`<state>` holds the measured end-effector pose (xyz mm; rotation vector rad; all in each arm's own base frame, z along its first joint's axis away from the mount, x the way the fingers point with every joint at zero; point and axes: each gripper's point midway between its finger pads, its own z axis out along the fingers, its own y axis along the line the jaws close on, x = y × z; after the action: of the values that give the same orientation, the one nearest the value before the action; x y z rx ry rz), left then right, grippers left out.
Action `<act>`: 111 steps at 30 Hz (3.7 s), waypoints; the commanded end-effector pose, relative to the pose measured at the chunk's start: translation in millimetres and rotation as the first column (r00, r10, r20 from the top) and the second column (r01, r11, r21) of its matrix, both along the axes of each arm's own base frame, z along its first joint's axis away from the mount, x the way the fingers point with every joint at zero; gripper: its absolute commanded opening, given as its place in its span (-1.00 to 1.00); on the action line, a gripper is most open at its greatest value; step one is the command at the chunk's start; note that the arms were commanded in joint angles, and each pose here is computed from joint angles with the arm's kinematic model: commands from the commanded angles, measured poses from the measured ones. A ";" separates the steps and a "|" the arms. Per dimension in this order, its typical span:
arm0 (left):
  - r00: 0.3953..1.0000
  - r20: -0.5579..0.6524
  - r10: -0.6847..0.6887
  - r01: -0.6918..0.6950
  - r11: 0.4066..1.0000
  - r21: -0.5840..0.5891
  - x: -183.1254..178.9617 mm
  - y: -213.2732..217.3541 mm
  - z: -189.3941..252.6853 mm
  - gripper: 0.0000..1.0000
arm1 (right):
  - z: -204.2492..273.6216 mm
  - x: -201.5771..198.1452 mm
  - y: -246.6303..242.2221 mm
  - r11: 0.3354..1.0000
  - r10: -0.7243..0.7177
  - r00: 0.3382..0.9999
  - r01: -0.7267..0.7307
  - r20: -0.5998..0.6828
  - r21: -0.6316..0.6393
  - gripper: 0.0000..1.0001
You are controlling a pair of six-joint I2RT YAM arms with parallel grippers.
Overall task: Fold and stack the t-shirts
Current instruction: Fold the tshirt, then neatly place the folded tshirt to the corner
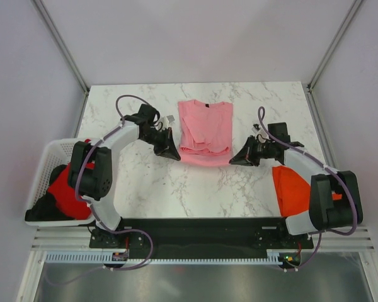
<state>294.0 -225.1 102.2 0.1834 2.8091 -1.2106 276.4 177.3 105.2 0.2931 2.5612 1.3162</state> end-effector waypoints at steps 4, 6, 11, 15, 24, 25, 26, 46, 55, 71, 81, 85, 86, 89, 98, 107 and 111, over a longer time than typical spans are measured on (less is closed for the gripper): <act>0.995 0.100 -0.014 0.015 1.000 -0.016 -9.4 2.6 30.0 -0.95 | 25.8 -10.6 0.4 0.999 0.044 0.997 -0.044 0.070 0.004 -1.00; 0.994 0.106 -0.011 0.014 1.000 -0.025 -11.9 2.0 35.7 -0.96 | 28.9 -12.7 0.5 0.999 0.047 0.996 -0.047 0.076 0.003 -1.00; 0.989 0.145 -0.002 0.004 1.000 -0.013 -12.6 5.3 44.0 -0.95 | 32.9 -18.2 -2.0 0.999 0.043 0.995 -0.044 0.091 0.002 -1.00; 0.987 0.160 -0.005 0.007 1.000 -0.017 -9.4 4.9 49.3 -0.95 | 39.4 -19.9 -2.6 0.999 0.044 0.993 -0.045 0.112 0.003 -1.00; 0.977 0.212 0.002 0.001 1.000 -0.015 -3.1 5.4 62.9 -0.95 | 54.1 -11.6 -2.8 0.999 0.037 0.987 -0.039 0.155 0.008 -1.00; 0.976 0.216 0.000 0.003 1.000 -0.014 -2.2 5.4 63.2 -0.95 | 52.0 -12.3 -3.1 0.999 0.037 0.988 -0.038 0.149 0.006 -1.00; 0.976 0.218 -0.001 0.003 1.000 -0.010 -2.0 5.5 62.6 -0.95 | 50.5 -12.4 -3.7 0.999 0.035 0.988 -0.036 0.149 0.004 -1.00; 0.905 0.425 -0.031 -0.006 0.996 0.084 141.5 -4.8 59.0 -0.95 | 72.5 173.9 -28.7 0.996 -0.076 0.925 0.087 0.373 -0.014 -1.00; 0.853 0.520 -0.040 -0.039 0.989 0.140 228.4 -6.6 22.3 -0.95 | 40.1 264.7 -29.7 0.995 -0.074 0.907 0.097 0.416 -0.034 -1.00; 0.634 0.774 0.008 -0.323 0.911 0.256 299.8 25.2 75.3 0.23 | 25.8 309.2 -36.8 0.997 -0.017 0.858 0.054 0.514 -0.056 0.20; 0.836 0.533 -0.132 0.160 0.987 -0.006 188.3 -39.0 50.1 -0.15 | -42.6 256.1 -43.7 0.999 0.050 0.944 -0.050 0.326 -0.010 0.32; 0.883 0.432 -0.185 0.238 0.969 -0.071 159.4 -55.8 21.6 -0.17 | -59.6 253.9 -40.5 0.998 0.056 0.957 -0.065 0.284 0.022 0.67; 0.892 0.409 -0.193 0.247 0.966 -0.081 155.4 -58.7 14.2 -0.18 | -62.2 254.0 -39.7 0.998 0.058 0.958 -0.066 0.279 0.022 0.68; 0.913 0.355 -0.200 0.248 0.964 -0.095 152.5 -64.0 -7.9 -0.21 | -76.5 250.5 -40.4 0.998 0.057 0.967 -0.063 0.248 0.018 0.68; 0.936 0.287 -0.206 0.232 0.971 -0.059 155.8 -71.0 -51.8 -0.24 | -117.0 228.0 -35.7 0.999 0.051 0.991 -0.051 0.121 -0.003 0.63; 0.942 0.260 -0.211 0.227 0.973 -0.034 153.8 -73.1 -68.8 -0.29 | -135.9 223.6 -20.9 0.998 0.063 0.996 -0.063 0.069 -0.009 0.58; 0.943 0.254 -0.214 0.228 0.973 -0.026 152.1 -74.1 -72.5 -0.31 | -144.8 223.0 -15.6 0.998 0.060 0.998 -0.060 0.033 -0.001 0.55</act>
<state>445.3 -293.6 37.8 0.6059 2.5748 -1.2262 526.6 153.5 41.2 0.0558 2.3366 1.4183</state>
